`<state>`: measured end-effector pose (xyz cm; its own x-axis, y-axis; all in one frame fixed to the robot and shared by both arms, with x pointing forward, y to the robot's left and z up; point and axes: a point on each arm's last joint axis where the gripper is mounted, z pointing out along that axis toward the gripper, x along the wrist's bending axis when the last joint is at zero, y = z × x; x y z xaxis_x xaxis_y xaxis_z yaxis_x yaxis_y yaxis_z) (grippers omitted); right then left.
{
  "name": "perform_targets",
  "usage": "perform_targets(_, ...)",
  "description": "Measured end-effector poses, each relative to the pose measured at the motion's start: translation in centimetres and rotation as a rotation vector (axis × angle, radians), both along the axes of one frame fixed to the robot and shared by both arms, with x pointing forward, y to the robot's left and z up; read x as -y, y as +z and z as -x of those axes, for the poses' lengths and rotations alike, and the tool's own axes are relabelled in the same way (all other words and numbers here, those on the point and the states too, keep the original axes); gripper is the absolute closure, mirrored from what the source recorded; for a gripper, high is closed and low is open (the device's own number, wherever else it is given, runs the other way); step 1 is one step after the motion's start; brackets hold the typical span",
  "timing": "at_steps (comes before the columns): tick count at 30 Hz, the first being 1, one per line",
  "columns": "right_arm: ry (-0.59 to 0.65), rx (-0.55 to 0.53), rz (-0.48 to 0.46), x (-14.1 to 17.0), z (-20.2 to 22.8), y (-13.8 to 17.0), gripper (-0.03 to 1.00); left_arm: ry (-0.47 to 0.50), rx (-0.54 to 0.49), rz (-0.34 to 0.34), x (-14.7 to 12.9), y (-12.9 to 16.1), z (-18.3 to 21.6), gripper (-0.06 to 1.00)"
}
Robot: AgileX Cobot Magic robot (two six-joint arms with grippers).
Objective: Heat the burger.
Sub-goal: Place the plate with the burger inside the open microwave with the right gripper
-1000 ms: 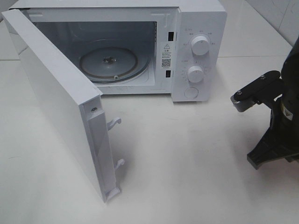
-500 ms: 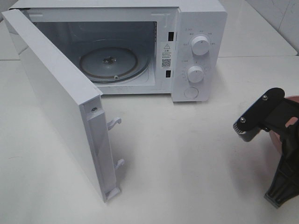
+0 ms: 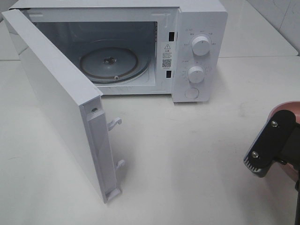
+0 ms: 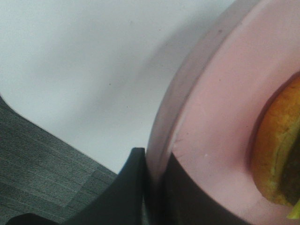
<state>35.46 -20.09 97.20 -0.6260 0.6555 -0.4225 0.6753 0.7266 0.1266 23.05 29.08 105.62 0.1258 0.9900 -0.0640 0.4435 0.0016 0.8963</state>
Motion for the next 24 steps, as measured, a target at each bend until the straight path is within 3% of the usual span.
perform_targets(10, 0.142, 0.036, 0.027, -0.6, 0.9, 0.6, 0.89, 0.0, 0.0, 0.0, 0.0, 0.0, 0.0, -0.02)
perform_targets(12, 0.225, 0.033, 0.057, -0.7, 0.9, 0.7, 0.89, 0.0, 0.0, 0.0, 0.0, 0.0, 0.0, -0.02)
perform_targets(24, 0.463, 0.029, 0.072, -1.5, 0.8, 0.7, 0.89, 0.0, 0.0, 0.0, 0.0, 0.0, 0.0, -0.02)
